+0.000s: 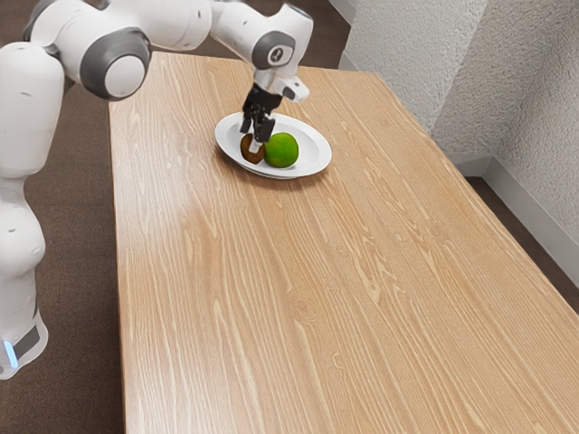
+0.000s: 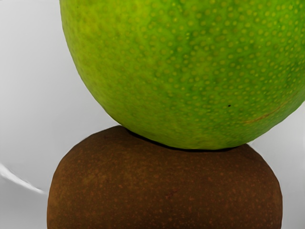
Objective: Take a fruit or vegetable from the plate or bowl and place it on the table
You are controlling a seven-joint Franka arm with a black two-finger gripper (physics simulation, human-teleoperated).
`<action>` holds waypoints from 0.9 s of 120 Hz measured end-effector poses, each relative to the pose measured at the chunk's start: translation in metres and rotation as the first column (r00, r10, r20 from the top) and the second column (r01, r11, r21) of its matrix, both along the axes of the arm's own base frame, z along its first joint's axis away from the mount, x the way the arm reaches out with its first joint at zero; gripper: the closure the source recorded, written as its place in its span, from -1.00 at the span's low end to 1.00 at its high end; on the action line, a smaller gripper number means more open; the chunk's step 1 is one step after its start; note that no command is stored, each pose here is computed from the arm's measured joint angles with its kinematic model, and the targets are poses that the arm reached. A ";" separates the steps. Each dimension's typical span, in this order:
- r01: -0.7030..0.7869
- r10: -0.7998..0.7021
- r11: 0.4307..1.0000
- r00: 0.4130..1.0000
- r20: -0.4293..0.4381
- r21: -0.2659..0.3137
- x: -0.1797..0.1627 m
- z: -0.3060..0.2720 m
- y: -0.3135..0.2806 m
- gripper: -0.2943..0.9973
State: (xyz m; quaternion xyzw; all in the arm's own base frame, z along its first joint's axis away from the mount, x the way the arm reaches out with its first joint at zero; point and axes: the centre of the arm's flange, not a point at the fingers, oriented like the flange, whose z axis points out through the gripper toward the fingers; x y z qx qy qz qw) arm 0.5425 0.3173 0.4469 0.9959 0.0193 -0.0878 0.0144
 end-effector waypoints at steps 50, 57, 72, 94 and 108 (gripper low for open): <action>0.022 -0.022 1.000 1.000 0.012 -0.012 0.008 -0.013 -0.002 -0.54; 0.023 -0.023 1.000 1.000 0.012 -0.015 0.009 -0.015 -0.002 -0.51; 0.022 -0.022 1.000 1.000 0.014 -0.019 0.010 -0.018 -0.001 -0.31; 0.021 -0.021 1.000 1.000 0.022 -0.023 0.011 -0.018 -0.001 -0.28; 0.023 -0.022 1.000 0.999 0.040 -0.015 0.010 -0.003 -0.003 -0.08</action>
